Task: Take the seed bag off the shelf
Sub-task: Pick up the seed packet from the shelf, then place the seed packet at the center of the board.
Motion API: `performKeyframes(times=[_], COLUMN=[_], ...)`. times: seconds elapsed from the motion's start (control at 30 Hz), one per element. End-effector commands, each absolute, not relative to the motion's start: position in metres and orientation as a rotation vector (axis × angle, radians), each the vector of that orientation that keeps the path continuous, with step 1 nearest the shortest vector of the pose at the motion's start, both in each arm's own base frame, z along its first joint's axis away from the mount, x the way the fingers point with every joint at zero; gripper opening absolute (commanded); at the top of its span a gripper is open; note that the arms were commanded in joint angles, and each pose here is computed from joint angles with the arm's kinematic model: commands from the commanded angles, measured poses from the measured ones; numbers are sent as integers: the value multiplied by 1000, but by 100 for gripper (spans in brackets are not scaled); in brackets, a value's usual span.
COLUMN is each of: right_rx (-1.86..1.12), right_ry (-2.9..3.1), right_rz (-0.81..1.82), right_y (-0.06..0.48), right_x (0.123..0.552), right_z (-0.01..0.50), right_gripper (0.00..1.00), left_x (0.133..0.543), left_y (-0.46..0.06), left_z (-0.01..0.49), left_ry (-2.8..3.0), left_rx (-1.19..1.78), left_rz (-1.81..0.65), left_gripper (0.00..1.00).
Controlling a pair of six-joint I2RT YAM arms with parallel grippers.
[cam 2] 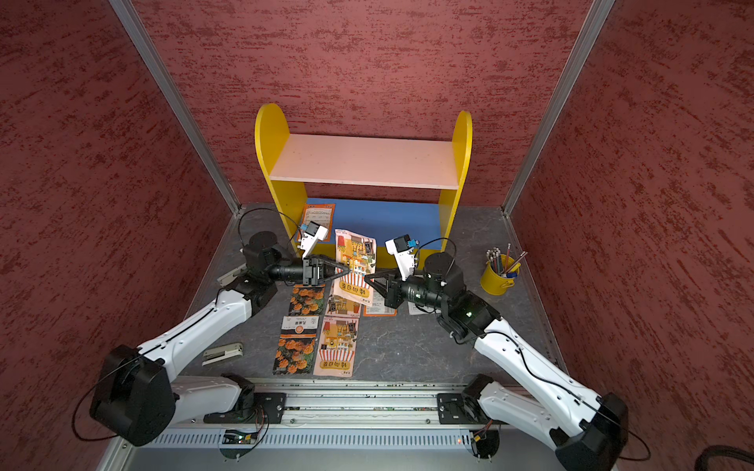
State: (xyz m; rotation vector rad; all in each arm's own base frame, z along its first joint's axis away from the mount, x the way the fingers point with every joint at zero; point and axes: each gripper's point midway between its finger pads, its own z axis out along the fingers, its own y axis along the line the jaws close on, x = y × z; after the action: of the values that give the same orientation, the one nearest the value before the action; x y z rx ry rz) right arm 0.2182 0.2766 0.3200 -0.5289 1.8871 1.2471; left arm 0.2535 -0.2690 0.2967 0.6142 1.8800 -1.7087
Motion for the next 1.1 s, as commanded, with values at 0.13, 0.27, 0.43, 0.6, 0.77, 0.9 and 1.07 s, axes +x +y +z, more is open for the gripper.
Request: performKeyframes(times=[0.13,0.27,0.43,0.6,0.77,0.9,1.07], right_rx=[-461,-418,-365,-324,-267,-228,-165], right_ry=[1966,2050,2153,2228,2307,2369,2458], right_rz=[1185,1235,1297,1342,1367,1364,1370], right_y=[258,256,255,253,249,245,241], right_x=[212,203,192,181,171,166,158], right_z=[306,274,233,206,178,156,128], right_gripper=[0,0,0,0,0,0,0], left_x=[274,273,273,274,273,271,270], left_y=[-247,-235,-225,-219,-214,-211,-208], left_z=[289,284,279,277,277,278,276], left_ry=[1967,2000,2028,2026,2023,2027,2031], left_rx=[467,436,400,374,348,346,337], left_rz=[-1400,-1292,-1216,-1172,-1135,-1116,-1096], left_gripper=[100,100,100,100,100,100,100])
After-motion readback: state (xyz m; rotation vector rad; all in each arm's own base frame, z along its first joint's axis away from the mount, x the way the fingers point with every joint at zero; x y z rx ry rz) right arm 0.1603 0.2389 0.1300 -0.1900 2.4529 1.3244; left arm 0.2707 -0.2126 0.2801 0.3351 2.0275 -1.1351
